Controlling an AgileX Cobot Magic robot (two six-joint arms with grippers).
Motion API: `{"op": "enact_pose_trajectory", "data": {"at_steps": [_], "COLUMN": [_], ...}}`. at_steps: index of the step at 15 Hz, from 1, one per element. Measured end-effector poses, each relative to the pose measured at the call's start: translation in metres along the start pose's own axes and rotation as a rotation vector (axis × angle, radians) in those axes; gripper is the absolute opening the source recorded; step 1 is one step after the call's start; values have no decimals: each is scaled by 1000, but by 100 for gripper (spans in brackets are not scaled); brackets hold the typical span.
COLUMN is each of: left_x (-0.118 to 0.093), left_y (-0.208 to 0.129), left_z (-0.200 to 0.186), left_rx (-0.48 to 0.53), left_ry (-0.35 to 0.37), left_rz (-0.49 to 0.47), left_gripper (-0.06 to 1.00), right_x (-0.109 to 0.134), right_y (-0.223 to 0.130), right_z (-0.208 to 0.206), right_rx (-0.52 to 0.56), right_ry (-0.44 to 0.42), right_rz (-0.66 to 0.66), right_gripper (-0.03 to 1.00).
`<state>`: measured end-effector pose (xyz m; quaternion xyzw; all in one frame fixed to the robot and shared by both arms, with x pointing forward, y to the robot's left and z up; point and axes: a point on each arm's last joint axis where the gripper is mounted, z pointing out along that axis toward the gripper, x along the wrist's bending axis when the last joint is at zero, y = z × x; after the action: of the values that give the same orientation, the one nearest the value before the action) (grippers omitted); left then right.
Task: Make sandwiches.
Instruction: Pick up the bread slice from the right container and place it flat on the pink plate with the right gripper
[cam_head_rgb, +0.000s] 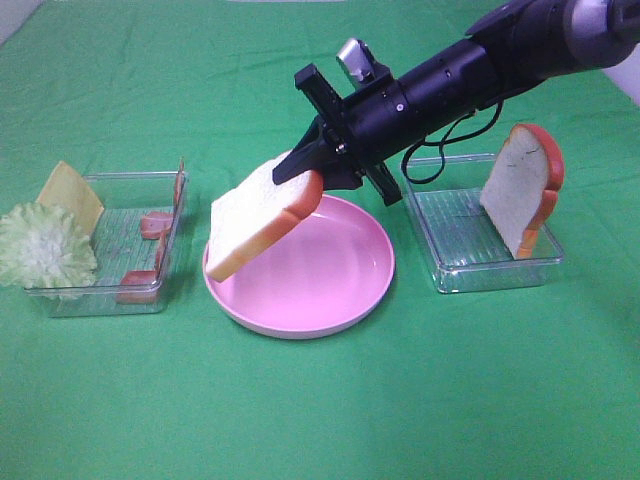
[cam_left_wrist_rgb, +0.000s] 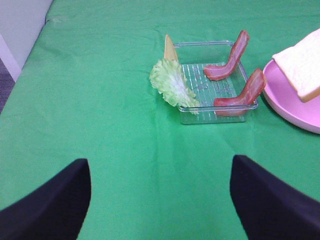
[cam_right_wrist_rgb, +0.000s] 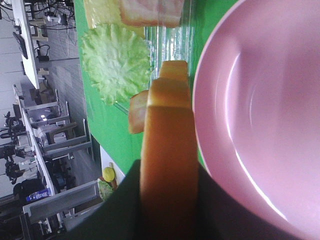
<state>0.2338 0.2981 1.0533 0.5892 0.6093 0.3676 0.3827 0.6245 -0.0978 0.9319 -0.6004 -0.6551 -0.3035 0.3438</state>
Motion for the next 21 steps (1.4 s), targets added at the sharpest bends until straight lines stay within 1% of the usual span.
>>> {"op": "enact_pose_trajectory", "data": {"at_steps": [1,3,6,10,13,16,17,18,19,20,21], "left_x": [0,0,0,0,0,0,0,0,0,0,0], "left_y": [0,0,0,0,0,0,0,0,0,0,0], "left_z": [0,0,0,0,0,0,0,0,0,0,0], "left_rx": [0,0,0,0,0,0,0,0,0,0,0], "left_ry": [0,0,0,0,0,0,0,0,0,0,0], "left_rz": [0,0,0,0,0,0,0,0,0,0,0], "left_gripper": [73,73,73,73,73,73,73,73,73,73,73], "right_x": [-3,-17,-27,-33,-32,-30,-30,-30,-31,-31,-31], "right_y": [1,3,6,6,7,8,9,9,9,9,8], "right_z": [3,14,21,21,20,13,13,13,12,12,12], "right_rx": [4,17,2,-3,-8,-40,-45,-45,-44,-44,-41], "right_ry": [1,4,4,-53,-68,-133,-144,-145,-149,-150,-155], "right_rz": [3,18,40,11,-2,-59,-66,-66,-69,-70,-73], "right_gripper": [18,18,18,18,18,18,20,22,39,43,57]}}
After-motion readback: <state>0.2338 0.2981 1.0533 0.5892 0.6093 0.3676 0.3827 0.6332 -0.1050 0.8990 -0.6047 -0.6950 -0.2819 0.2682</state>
